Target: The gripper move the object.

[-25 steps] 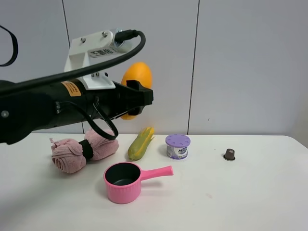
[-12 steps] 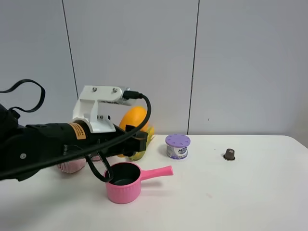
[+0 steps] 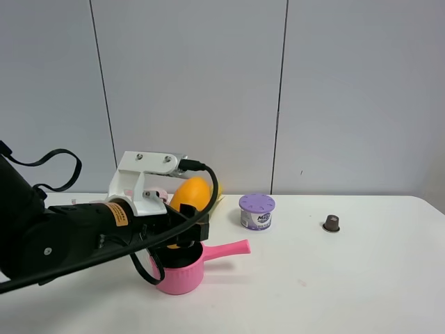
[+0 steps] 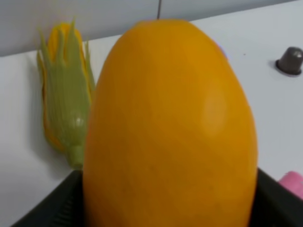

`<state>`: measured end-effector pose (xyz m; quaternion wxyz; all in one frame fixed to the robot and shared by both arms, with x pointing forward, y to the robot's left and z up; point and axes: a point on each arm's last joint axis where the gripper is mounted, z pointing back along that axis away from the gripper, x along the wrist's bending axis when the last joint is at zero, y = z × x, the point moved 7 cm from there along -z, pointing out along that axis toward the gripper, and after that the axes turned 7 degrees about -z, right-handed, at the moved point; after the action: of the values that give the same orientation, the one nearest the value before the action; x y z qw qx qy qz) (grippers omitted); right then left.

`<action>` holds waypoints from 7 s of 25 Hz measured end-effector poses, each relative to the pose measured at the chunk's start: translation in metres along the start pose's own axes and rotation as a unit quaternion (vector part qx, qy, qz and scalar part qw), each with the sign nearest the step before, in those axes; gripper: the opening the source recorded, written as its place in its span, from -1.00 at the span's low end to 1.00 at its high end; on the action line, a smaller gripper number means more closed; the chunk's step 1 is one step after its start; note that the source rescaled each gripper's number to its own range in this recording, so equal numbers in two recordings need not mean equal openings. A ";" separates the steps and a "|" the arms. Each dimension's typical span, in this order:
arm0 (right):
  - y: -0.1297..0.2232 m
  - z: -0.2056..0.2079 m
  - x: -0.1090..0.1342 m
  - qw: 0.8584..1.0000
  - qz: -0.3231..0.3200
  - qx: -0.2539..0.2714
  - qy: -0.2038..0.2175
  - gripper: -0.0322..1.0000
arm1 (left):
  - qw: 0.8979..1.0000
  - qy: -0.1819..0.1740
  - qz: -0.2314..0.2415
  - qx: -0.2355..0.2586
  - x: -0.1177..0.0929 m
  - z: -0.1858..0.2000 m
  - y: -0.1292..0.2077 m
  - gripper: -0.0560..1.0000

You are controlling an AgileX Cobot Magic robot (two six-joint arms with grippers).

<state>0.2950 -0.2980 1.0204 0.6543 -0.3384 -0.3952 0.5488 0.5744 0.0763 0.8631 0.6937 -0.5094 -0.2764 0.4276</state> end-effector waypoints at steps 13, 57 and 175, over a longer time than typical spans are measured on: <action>0.000 0.000 0.000 1.000 0.000 0.000 0.000 1.00 | 1.000 -0.005 0.029 0.005 0.009 -0.002 0.005 -0.87; 0.000 0.000 0.000 1.000 0.000 0.000 0.000 1.00 | 0.999 0.017 0.042 0.023 0.001 -0.002 0.011 0.66; 0.000 0.000 0.000 1.000 0.000 0.000 0.000 1.00 | 0.952 -0.284 0.030 0.111 0.064 0.408 -0.030 0.70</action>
<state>0.2950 -0.2980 1.0204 0.6543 -0.3384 -0.3952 0.5488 0.2806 0.3209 1.0222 0.6254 -0.2946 -0.3977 0.6033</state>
